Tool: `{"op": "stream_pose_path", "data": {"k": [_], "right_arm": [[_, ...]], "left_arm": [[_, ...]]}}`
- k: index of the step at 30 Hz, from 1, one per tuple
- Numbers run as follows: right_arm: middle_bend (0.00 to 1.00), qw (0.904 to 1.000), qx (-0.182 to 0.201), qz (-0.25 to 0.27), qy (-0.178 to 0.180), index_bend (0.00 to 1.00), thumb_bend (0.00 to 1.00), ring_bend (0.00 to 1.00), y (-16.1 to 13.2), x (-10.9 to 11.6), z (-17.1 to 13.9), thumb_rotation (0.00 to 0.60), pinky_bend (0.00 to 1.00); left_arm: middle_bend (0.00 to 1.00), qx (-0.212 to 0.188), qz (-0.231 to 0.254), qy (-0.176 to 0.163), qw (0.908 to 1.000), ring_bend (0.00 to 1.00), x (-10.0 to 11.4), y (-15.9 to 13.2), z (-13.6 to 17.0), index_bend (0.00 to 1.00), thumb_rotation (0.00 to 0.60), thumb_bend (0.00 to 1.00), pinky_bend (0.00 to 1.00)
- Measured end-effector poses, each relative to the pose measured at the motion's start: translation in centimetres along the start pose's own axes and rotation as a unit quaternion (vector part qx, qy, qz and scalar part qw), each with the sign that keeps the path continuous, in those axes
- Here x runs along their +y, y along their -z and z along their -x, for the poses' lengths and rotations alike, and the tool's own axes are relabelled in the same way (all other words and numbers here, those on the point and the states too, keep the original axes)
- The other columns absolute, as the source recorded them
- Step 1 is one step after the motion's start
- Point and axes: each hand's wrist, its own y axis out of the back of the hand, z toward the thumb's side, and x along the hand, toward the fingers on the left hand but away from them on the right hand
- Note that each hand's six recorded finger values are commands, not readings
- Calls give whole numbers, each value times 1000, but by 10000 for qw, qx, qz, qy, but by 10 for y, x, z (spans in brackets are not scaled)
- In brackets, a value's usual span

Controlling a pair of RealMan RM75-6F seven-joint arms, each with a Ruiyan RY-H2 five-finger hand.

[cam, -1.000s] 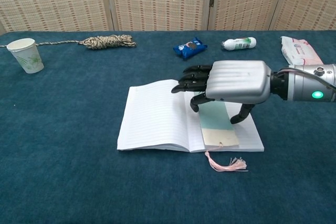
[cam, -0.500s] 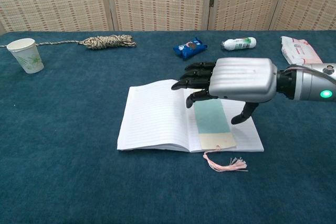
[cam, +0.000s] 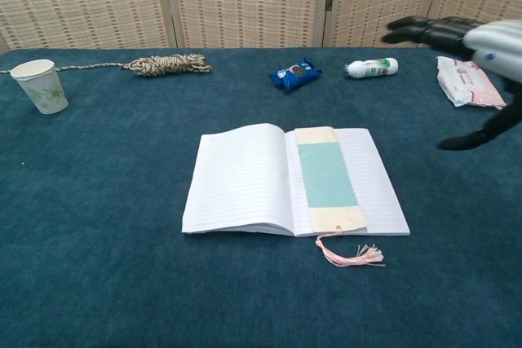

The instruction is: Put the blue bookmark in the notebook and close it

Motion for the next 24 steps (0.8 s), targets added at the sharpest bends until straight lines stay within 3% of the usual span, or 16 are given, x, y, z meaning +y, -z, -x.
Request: {"op": "stream_pose_path", "data": {"k": [4, 7, 11, 14, 17, 24], "right_arm": [[0, 9897, -1401, 226, 208, 0, 78, 0, 36, 25, -64, 600, 0], [0, 9803, -1894, 312, 465, 0, 75, 0, 51, 42, -97, 600, 0], [0, 9746, -2061, 596, 639, 0, 76, 0, 58, 55, -120, 600, 0], [0, 9728, -2099, 697, 692, 0, 75, 0, 60, 59, -130, 600, 0], [0, 9745, -2039, 634, 694, 0, 75, 0, 57, 61, -131, 600, 0], [0, 9733, -2095, 633, 693, 0, 75, 0, 61, 61, -130, 600, 0]], "left_arm": [[5, -448, 18, 119, 9989, 0, -9, -19, 4, 94, 600, 143, 1], [86, -845, 41, 226, 9962, 46, -19, -35, 6, 196, 600, 155, 45], [238, -1538, 68, 320, 9876, 143, -37, -68, 5, 310, 600, 157, 158], [283, -2146, 126, 374, 9759, 179, -50, -101, -1, 347, 600, 155, 217], [307, -2511, 194, 442, 9668, 201, -60, -123, -8, 389, 600, 155, 263], [349, -2899, 238, 614, 9548, 236, -80, -163, -21, 445, 600, 149, 311]]}}
